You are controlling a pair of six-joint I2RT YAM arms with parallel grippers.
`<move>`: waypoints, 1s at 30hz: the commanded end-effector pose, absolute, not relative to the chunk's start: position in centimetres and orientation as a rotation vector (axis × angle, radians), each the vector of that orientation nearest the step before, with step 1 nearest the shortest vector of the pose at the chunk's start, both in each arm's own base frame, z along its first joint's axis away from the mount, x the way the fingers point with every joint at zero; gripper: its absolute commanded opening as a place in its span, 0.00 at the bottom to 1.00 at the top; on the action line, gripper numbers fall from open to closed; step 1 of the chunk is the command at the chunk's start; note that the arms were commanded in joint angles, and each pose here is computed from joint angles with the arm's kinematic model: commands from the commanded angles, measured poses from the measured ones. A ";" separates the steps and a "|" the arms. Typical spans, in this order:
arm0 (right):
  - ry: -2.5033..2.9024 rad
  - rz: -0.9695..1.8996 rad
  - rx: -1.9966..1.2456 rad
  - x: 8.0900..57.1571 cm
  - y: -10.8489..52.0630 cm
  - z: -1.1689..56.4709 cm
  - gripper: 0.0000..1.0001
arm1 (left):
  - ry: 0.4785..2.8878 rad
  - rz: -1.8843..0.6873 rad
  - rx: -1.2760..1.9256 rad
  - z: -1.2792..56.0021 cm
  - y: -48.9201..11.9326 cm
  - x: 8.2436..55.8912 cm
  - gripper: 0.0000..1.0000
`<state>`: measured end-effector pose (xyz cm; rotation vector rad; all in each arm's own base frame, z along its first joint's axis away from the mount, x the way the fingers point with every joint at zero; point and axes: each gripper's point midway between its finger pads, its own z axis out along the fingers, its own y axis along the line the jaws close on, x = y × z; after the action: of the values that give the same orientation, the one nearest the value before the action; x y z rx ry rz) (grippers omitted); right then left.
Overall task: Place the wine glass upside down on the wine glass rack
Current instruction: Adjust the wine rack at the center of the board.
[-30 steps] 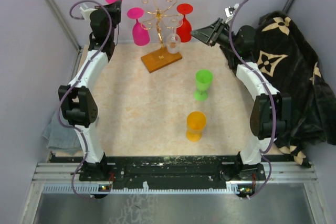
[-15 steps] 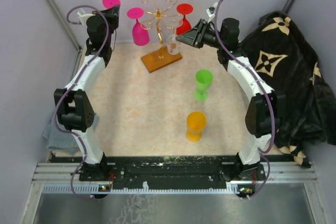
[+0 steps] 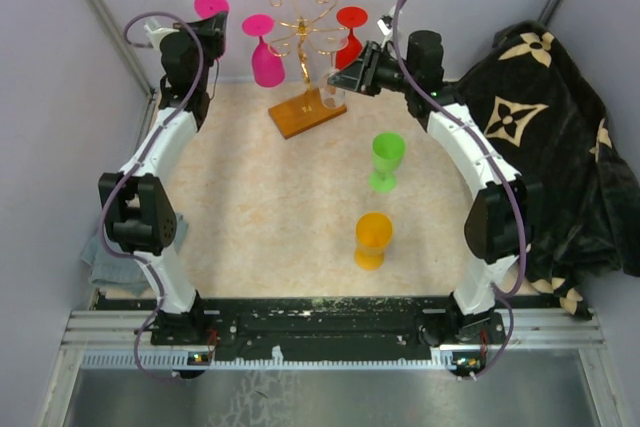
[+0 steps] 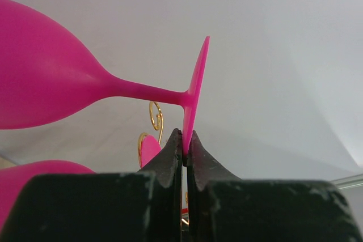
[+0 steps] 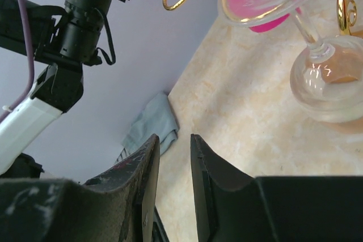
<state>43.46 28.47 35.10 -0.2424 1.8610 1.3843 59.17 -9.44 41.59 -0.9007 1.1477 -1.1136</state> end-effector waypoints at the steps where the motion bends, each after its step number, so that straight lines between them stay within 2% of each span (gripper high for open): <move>1: 1.769 1.325 -0.338 42.5 29.3 38.9 0.30 | 1.061 -1.131 -0.840 45.6 -8.6 56.6 0.02; 12: 1.758 1.321 -0.403 41.5 33.3 41.0 0.35 | 1.067 -1.137 -0.844 45.3 -7.7 55.0 0.02; 30: 1.815 0.815 -0.444 46.8 31.2 39.7 0.33 | 1.114 -1.152 -0.823 44.6 -7.9 54.4 0.02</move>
<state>45.50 31.32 38.74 -0.4203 1.8619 0.9448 55.76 -8.02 42.23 -0.8778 1.1549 -1.1257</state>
